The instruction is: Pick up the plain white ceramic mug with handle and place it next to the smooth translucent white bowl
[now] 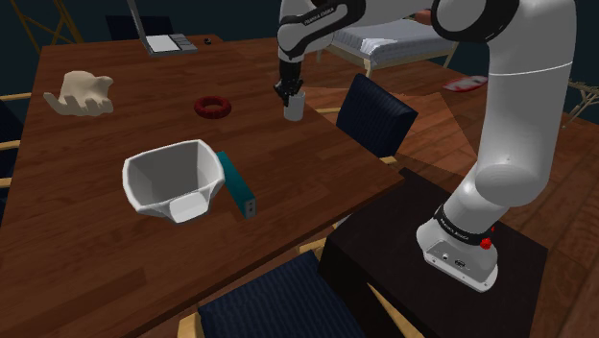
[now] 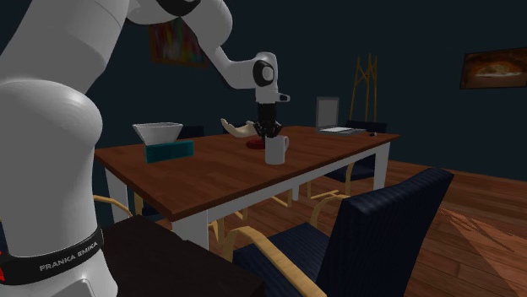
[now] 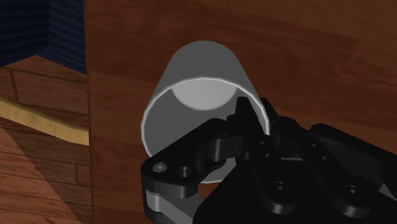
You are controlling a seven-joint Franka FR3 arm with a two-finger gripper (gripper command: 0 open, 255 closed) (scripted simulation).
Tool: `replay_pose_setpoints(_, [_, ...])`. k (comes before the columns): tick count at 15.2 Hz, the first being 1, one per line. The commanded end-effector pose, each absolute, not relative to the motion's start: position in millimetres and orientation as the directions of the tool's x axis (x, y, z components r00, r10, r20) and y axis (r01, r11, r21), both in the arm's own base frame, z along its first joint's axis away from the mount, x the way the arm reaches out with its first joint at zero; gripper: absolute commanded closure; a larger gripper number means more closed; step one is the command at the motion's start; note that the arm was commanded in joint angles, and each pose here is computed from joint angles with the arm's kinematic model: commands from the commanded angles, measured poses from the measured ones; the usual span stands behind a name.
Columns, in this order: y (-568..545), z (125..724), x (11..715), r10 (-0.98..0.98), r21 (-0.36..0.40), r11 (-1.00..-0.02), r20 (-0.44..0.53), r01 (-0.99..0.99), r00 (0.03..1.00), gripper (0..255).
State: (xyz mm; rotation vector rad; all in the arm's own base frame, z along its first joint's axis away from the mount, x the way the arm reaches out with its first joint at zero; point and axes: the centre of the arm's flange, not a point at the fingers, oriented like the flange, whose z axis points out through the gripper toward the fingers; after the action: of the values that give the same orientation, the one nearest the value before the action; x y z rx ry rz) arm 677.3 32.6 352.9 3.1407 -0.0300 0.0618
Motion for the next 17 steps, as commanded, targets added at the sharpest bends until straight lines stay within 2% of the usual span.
replay_pose_setpoints(1, [32,361,677,-0.019,0.000,-1.000,0.039,-0.019,0.999,255])
replay_pose_setpoints(17, [32,446,677,-0.019,0.000,-1.000,0.039,-0.019,0.999,255])
